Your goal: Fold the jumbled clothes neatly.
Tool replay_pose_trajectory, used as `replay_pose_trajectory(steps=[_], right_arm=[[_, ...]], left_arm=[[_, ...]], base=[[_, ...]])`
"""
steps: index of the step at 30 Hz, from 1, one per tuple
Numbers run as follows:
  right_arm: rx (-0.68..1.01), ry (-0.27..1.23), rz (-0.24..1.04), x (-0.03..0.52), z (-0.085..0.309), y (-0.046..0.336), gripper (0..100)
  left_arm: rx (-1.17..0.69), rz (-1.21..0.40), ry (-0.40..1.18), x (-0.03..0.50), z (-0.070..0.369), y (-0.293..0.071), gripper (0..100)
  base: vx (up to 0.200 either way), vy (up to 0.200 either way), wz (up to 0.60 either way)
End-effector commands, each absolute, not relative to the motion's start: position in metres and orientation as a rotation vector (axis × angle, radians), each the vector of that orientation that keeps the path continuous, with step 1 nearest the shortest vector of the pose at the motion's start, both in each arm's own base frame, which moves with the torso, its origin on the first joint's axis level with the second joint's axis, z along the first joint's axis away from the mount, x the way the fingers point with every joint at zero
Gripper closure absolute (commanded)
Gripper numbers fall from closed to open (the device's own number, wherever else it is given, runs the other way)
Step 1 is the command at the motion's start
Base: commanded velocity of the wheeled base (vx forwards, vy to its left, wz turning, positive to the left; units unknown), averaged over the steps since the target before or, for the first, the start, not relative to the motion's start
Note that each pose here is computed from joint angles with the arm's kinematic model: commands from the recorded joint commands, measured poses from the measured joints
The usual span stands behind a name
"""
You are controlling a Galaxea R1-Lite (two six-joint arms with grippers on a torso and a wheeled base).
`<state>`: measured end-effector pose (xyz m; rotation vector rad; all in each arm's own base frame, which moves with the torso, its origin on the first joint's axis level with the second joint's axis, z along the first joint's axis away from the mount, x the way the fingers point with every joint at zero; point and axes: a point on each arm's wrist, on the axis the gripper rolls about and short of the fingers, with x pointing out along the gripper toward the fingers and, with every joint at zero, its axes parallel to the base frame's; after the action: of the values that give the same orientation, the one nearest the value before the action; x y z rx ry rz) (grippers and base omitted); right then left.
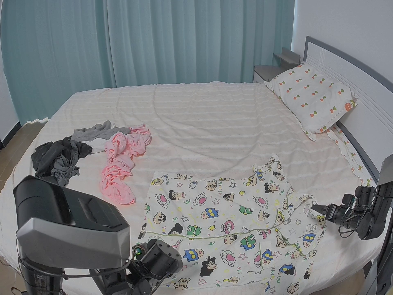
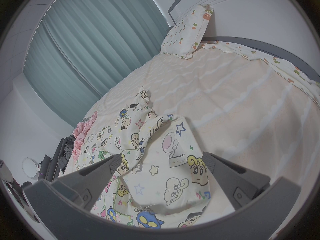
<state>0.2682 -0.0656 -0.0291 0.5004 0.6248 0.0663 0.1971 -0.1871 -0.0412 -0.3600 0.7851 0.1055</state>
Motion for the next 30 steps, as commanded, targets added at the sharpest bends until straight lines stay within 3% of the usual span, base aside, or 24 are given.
replay_pose_trajectory(steps=[1, 10, 17, 30], right_arm=[[0.503, 0.630, 0.066, 0.266, -0.029, -0.065, 0], [0.501, 0.633, 0.063, 0.266, -0.030, -0.065, 0], [0.498, 0.633, 0.064, 0.266, -0.030, -0.065, 0], [0.497, 0.634, 0.064, 0.264, -0.029, -0.065, 0]], left_arm=[[-0.343, 0.119, 0.742, 0.206, -0.040, -0.174, 100], [-0.246, 0.102, 0.625, 0.218, -0.050, -0.149, 100], [-0.212, 0.094, 0.619, 0.207, -0.065, -0.139, 100], [-0.282, 0.143, 0.562, 0.223, -0.051, -0.126, 100]], base=[[0.000, 0.000, 0.00], [0.000, 0.000, 0.00], [0.000, 0.000, 0.00], [0.000, 0.000, 0.00]])
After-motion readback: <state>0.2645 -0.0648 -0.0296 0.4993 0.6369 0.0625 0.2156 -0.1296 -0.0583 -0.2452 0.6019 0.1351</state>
